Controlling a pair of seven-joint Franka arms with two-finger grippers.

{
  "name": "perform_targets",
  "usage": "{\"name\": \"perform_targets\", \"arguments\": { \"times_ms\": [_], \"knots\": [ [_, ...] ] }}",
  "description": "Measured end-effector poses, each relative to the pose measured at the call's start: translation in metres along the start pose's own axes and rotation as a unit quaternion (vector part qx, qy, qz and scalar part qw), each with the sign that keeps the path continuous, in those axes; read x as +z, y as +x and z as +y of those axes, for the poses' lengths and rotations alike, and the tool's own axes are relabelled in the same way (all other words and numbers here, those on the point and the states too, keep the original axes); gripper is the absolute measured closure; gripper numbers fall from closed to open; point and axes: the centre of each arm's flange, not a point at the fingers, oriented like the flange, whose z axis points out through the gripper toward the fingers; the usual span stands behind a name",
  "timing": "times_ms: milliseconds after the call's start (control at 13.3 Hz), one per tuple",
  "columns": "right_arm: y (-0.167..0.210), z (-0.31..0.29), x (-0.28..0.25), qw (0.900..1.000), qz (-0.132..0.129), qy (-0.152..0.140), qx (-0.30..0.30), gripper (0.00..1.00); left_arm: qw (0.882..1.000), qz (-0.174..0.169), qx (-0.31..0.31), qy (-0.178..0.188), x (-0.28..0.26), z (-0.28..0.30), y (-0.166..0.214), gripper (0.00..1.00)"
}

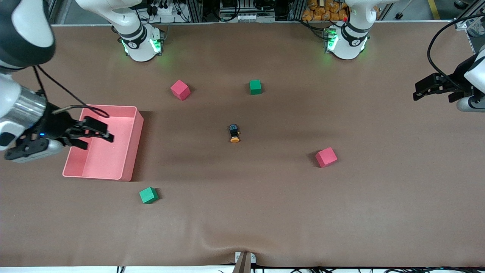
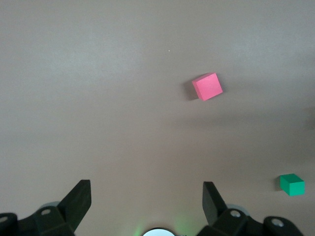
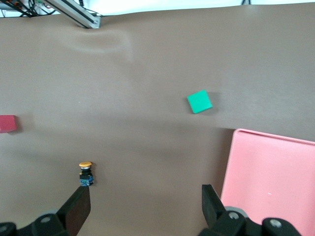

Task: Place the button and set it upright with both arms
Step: 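Open the right gripper and withdraw it beside the tray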

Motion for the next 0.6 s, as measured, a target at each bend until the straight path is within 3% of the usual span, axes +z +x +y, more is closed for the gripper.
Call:
{"name": "perform_targets", "arguments": {
  "times_ms": [600],
  "knots": [
    [-0.009,0.071,-0.009,0.992,-0.024,-0.118,-0.033,0.00,1.000,-0.001,0.000,0.000,0.001,0.000,0.001,0.00]
  ]
}}
